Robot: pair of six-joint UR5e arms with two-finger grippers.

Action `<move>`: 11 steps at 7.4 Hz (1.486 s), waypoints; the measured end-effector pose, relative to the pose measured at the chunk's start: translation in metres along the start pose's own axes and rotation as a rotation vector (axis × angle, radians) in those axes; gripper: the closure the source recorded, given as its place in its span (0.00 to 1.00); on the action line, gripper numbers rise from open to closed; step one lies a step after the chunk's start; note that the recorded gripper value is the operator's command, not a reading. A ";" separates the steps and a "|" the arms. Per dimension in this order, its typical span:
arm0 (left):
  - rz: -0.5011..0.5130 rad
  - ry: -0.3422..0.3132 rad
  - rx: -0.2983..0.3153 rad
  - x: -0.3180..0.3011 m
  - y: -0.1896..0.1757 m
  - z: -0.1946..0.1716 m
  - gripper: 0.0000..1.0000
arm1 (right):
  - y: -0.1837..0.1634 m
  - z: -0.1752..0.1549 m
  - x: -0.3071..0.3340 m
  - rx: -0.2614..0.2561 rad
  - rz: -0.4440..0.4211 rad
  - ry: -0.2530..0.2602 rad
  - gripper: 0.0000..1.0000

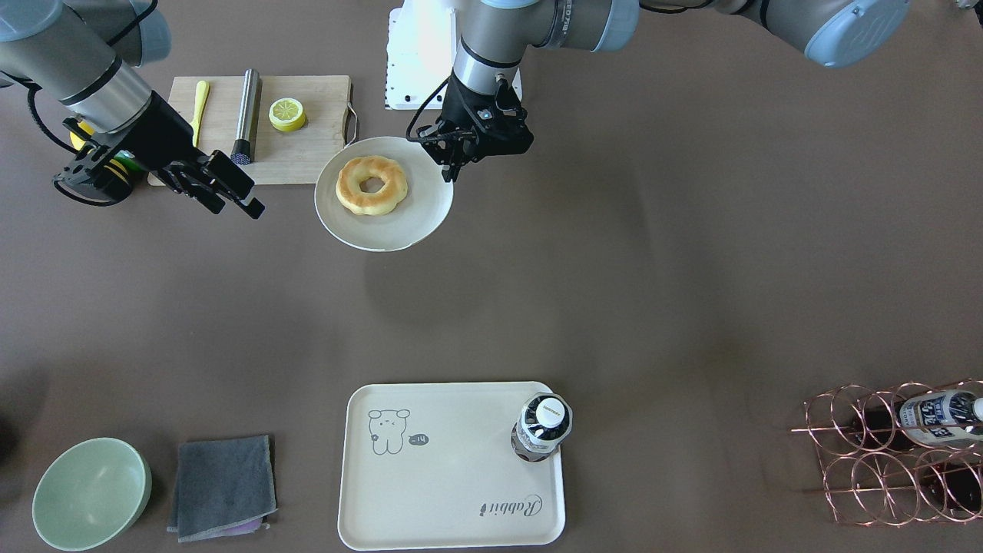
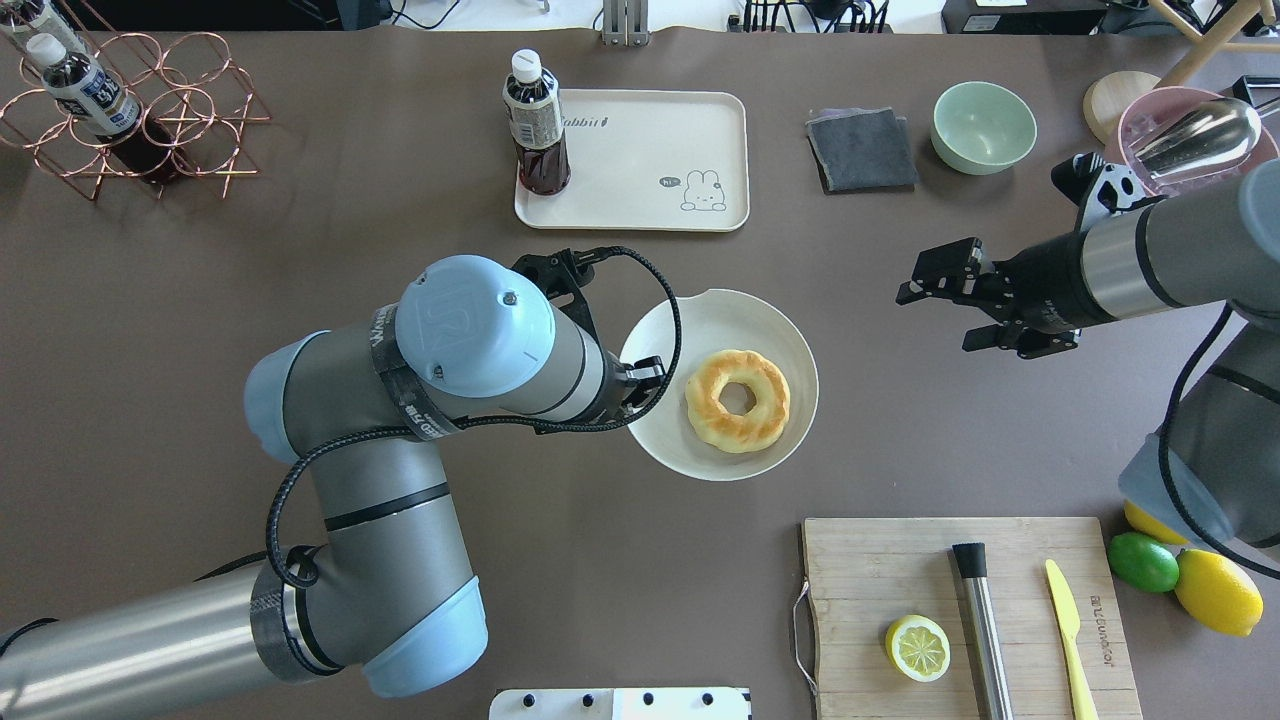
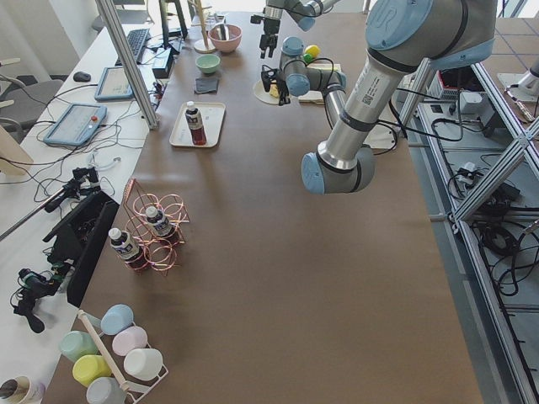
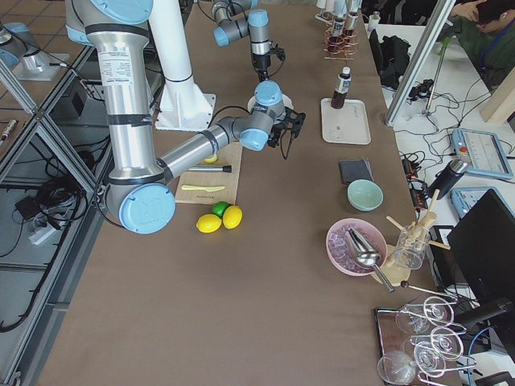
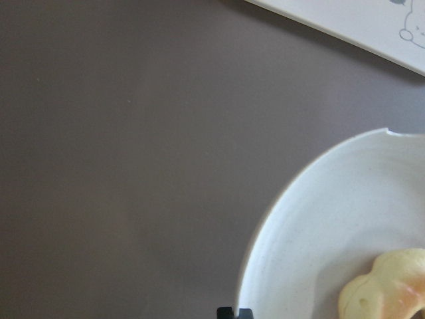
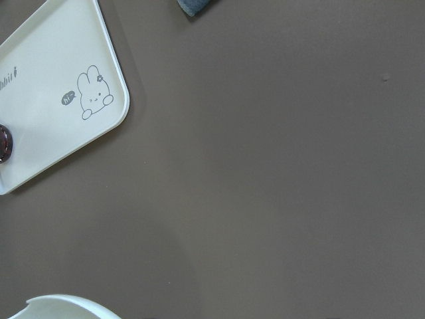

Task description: Place donut on tray

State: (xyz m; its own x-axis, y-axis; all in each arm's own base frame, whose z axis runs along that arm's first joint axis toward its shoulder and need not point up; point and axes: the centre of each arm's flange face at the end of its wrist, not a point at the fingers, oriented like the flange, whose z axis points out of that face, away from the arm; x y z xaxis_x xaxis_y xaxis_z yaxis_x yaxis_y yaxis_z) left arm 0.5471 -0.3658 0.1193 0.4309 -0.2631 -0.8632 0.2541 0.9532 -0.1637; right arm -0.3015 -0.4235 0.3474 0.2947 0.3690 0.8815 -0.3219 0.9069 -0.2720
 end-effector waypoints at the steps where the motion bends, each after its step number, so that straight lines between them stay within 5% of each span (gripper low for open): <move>1: 0.005 0.003 0.006 0.004 0.008 0.002 1.00 | 0.015 0.012 -0.004 0.011 0.004 0.001 0.28; 5: 0.010 0.001 0.009 0.007 0.016 0.006 1.00 | 0.062 0.030 -0.015 -0.007 -0.027 -0.010 0.52; 11: 0.012 -0.002 0.009 0.006 0.016 0.007 1.00 | 0.088 0.043 -0.017 -0.029 -0.055 -0.006 0.53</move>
State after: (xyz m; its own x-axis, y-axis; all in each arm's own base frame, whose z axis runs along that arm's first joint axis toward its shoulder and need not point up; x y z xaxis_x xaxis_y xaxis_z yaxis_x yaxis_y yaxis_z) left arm 0.5595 -0.3532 0.1152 0.4356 -0.2520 -0.8642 0.2570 0.9549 -0.1490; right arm -0.3732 -0.3583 0.3250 0.3055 0.3168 0.8979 -0.2789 0.9314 -0.2337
